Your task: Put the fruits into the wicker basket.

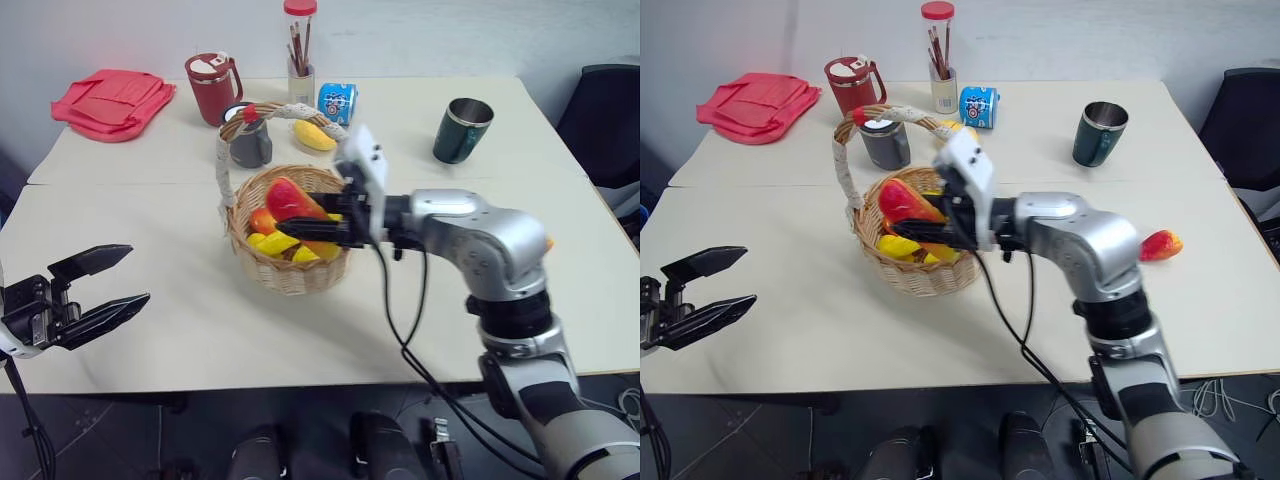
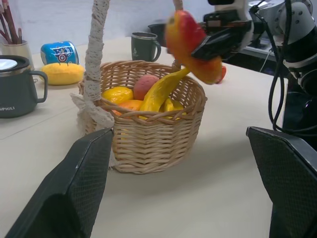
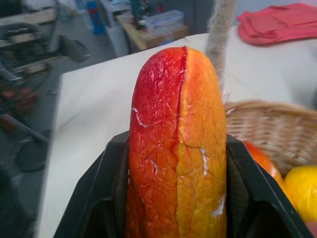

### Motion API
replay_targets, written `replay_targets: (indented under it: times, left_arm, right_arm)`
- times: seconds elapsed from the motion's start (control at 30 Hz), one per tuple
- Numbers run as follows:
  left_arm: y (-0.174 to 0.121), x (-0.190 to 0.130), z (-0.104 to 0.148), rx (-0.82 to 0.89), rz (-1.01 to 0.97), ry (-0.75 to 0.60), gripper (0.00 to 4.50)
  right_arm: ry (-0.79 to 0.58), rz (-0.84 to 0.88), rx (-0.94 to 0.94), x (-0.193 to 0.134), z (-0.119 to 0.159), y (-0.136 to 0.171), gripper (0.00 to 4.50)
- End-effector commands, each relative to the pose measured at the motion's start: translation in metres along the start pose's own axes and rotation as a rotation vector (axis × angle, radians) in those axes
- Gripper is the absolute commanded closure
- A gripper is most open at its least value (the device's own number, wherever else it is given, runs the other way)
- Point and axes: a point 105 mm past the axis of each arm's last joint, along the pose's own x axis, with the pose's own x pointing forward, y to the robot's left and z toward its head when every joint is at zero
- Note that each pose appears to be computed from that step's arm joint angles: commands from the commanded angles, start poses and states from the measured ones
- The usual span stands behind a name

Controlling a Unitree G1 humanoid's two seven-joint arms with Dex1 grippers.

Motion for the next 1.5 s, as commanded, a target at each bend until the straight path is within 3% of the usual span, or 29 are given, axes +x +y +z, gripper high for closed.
replay_targets:
  times: [0.03, 0.13, 0.23, 0.43, 0.53, 0.57, 0.63, 0.7, 0.83, 0.97, 1.17, 1.23, 1.43, 1.5]
  left_arm:
    - [-0.004, -0.002, 0.007, 0.05, 0.005, -0.003, 0.0]
    - [-0.008, 0.002, 0.01, 0.056, 0.001, -0.021, 0.0]
    - [-0.013, 0.008, 0.014, 0.06, -0.012, -0.052, 0.0]
    - [-0.021, 0.024, 0.017, 0.067, -0.076, -0.07, 0.0]
    - [-0.022, 0.032, 0.025, 0.079, -0.103, -0.108, 0.0]
    - [-0.021, 0.033, 0.026, 0.078, -0.107, -0.108, 0.0]
    - [-0.02, 0.037, 0.019, 0.065, -0.151, -0.063, 0.0]
    - [-0.018, 0.039, 0.018, 0.076, -0.176, -0.065, 0.0]
    - [-0.019, 0.042, 0.01, 0.101, -0.267, -0.016, 0.0]
    - [-0.021, 0.05, -0.002, 0.144, -0.364, 0.032, 0.0]
    - [-0.02, 0.052, -0.011, 0.125, -0.391, 0.051, 0.0]
    - [-0.019, 0.051, -0.013, 0.122, -0.381, 0.062, 0.0]
    - [-0.021, 0.05, -0.015, 0.108, -0.35, 0.061, 0.0]
    - [-0.022, 0.051, -0.014, 0.104, -0.339, 0.052, 0.0]
  right_arm:
    - [-0.007, -0.135, -0.092, 0.005, 0.004, -0.017, 1.98]
    - [-0.05, -0.111, -0.093, 0.003, 0.007, -0.015, 1.1]
    - [-0.215, 0.042, -0.028, -0.008, 0.02, 0.005, 0.04]
    - [-0.349, 0.136, -0.104, -0.062, 0.013, 0.013, 0.02]
    - [-0.335, 0.088, -0.07, -0.102, 0.0, 0.01, 0.02]
    - [-0.316, 0.053, -0.069, -0.111, -0.006, 0.007, 0.02]
    - [-0.218, -0.318, -0.075, -0.176, -0.048, -0.039, 0.02]
    - [-0.171, -0.562, -0.15, -0.231, -0.068, -0.057, 0.02]
    - [-0.059, -0.852, -0.154, -0.309, -0.103, -0.043, 0.02]
    - [0.055, -1.023, -0.144, -0.348, -0.138, -0.018, 0.02]
    - [0.108, -1.192, -0.064, -0.376, -0.172, 0.002, 0.02]
    - [0.078, -1.219, -0.064, -0.374, -0.169, -0.002, 0.02]
    - [0.008, -1.192, -0.034, -0.357, -0.149, -0.049, 0.02]
    - [0.017, -1.208, 0.017, -0.356, -0.147, -0.078, 0.02]
